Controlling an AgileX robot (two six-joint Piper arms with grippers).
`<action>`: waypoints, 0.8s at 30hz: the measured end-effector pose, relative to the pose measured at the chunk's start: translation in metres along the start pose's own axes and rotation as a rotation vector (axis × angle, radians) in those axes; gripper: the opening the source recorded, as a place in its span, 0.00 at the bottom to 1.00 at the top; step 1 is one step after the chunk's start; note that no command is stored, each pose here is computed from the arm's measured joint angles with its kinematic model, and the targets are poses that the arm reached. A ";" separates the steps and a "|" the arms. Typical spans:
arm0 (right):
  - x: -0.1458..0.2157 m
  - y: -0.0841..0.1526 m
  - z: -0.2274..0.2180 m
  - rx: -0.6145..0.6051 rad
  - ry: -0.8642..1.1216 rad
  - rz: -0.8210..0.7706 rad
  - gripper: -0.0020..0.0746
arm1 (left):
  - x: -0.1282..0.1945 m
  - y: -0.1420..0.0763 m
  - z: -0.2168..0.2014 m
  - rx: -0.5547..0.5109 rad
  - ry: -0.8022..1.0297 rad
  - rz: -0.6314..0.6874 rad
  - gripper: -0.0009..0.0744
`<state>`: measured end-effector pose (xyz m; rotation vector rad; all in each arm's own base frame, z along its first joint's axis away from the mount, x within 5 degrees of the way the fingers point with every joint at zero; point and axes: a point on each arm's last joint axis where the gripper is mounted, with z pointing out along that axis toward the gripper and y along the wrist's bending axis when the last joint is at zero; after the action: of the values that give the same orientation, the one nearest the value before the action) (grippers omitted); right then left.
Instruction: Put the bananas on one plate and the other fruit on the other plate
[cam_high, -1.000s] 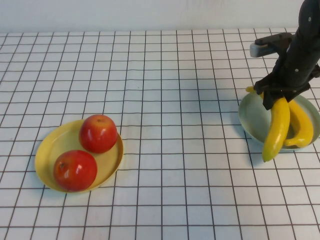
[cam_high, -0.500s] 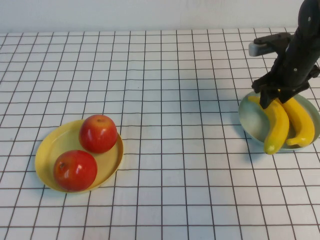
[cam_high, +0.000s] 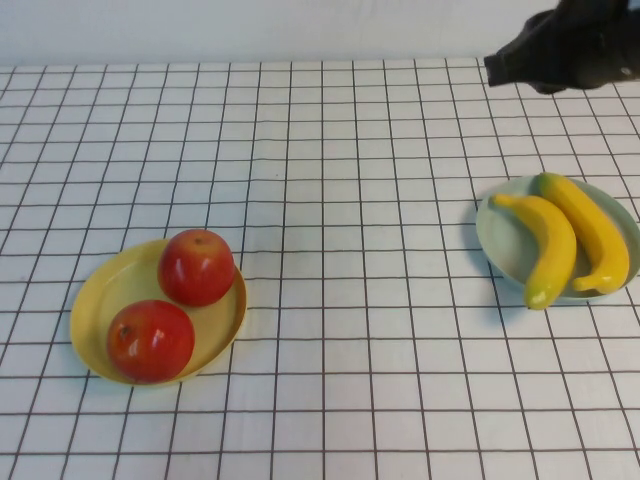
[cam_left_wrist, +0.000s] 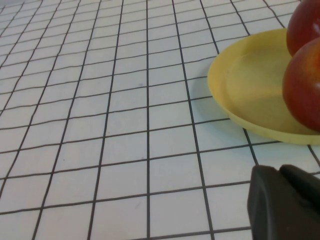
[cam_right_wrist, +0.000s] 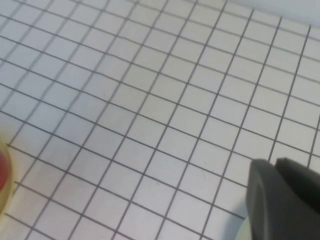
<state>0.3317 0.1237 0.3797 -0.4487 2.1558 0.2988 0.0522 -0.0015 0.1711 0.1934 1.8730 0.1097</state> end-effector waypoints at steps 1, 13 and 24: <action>0.009 0.005 -0.012 -0.003 -0.038 0.000 0.02 | 0.000 0.000 0.000 0.000 0.000 0.000 0.01; 0.140 0.014 -0.103 0.039 -0.287 0.040 0.01 | 0.000 0.000 0.000 0.000 0.000 0.000 0.01; 0.219 0.014 -0.134 0.072 -0.475 0.044 0.01 | 0.000 0.000 0.000 0.000 0.000 0.000 0.01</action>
<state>0.1098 0.0414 0.2792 -0.2572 1.7074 0.3151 0.0522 -0.0015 0.1711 0.1934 1.8730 0.1097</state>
